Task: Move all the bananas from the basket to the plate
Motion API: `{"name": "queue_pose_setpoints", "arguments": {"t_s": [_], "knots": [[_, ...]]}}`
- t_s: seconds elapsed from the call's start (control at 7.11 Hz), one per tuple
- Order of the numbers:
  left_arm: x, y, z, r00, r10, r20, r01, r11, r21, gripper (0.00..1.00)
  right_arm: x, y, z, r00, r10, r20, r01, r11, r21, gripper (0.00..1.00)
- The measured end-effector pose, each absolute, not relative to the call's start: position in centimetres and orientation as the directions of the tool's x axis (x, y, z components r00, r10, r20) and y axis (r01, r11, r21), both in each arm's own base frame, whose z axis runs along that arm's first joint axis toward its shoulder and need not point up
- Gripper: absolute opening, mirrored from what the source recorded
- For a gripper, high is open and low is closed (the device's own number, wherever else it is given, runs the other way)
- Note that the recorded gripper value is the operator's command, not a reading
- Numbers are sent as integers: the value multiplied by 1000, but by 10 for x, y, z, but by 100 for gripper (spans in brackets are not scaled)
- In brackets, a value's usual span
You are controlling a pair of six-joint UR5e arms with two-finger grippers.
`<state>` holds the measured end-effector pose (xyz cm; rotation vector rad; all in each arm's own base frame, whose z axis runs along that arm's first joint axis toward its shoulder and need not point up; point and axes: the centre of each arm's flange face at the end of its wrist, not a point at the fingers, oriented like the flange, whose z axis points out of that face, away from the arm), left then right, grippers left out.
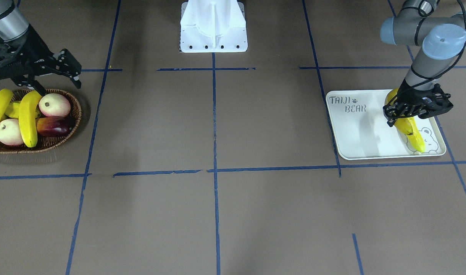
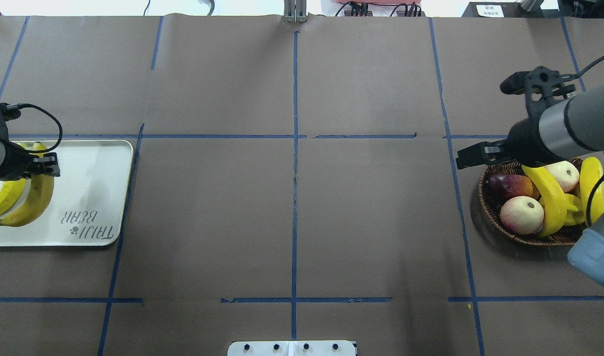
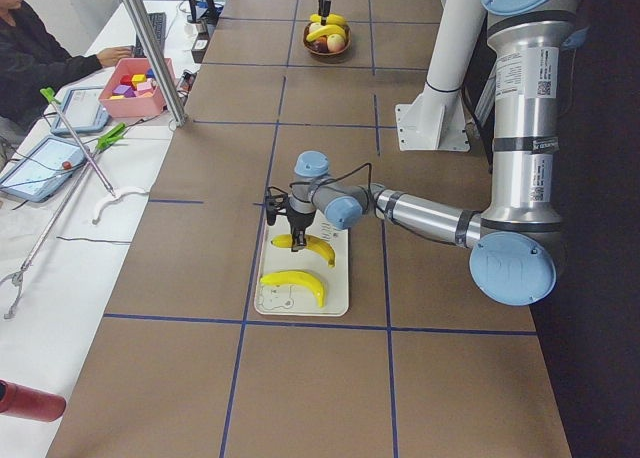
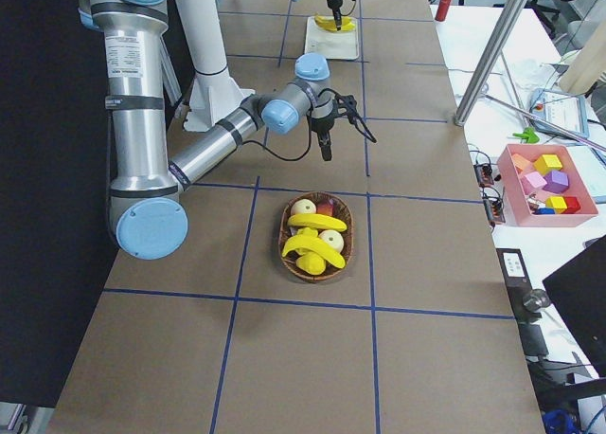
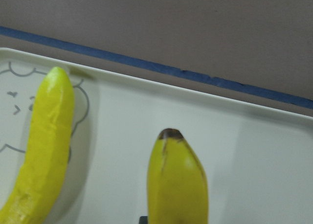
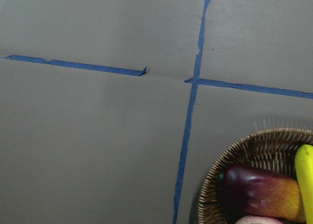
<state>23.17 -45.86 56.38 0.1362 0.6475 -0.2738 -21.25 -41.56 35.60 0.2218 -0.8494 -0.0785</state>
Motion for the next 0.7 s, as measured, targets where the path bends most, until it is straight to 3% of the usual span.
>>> {"name": "queue_pose_setpoints", "arguments": {"t_s": [0.7], "knots": [[223,-462,550,755,-170,-634,268,961,61,100,-184,-415,414,719,-147,680,16,981,195,100]]}}
